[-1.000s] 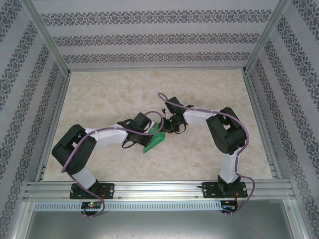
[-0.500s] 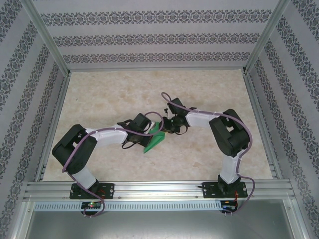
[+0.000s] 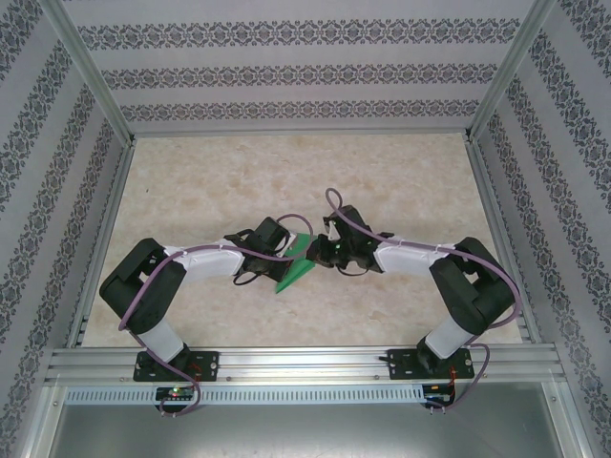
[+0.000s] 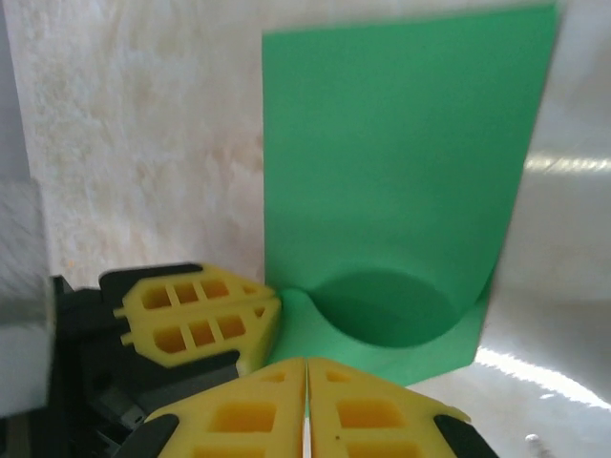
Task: Fold a paper plane with a square sheet of paper (pick it up from the middle)
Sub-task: Third fold the triangle at the center of the table.
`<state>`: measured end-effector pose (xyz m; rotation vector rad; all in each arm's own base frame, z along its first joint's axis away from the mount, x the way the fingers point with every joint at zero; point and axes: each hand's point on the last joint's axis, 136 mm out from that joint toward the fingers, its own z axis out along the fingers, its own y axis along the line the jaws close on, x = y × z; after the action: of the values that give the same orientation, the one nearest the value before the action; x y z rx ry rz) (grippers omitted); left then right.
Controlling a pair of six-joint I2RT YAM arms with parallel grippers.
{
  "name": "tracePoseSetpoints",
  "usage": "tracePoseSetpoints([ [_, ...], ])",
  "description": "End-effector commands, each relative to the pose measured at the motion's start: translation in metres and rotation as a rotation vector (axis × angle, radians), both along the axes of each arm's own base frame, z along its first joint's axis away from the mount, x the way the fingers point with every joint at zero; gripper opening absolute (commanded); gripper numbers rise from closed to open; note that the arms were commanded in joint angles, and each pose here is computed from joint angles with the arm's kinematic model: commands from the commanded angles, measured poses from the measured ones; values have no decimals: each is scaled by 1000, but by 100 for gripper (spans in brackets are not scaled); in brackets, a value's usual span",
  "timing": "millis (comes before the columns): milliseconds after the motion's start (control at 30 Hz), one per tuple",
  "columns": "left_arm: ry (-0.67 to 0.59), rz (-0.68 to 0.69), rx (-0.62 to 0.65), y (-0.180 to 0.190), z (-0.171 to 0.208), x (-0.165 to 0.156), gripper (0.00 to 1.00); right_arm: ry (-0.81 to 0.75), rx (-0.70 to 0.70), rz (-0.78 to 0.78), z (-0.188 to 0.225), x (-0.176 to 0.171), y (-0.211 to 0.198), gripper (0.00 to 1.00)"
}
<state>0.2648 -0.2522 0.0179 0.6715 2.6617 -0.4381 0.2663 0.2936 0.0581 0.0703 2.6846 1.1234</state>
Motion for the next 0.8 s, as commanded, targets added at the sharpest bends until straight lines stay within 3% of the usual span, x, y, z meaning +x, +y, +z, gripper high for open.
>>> tracePoseSetpoints([
  [0, 2, 25, 8, 7, -3, 1, 0, -34, 102, -30, 13, 4, 22, 9],
  [200, 2, 24, 8, 7, -2, 1, 0, -1, 98, -16, -2, -6, 36, 8],
  [767, 8, 25, 15, 8, -4, 0, 0, 76, 2, -49, -47, -15, 18, 8],
])
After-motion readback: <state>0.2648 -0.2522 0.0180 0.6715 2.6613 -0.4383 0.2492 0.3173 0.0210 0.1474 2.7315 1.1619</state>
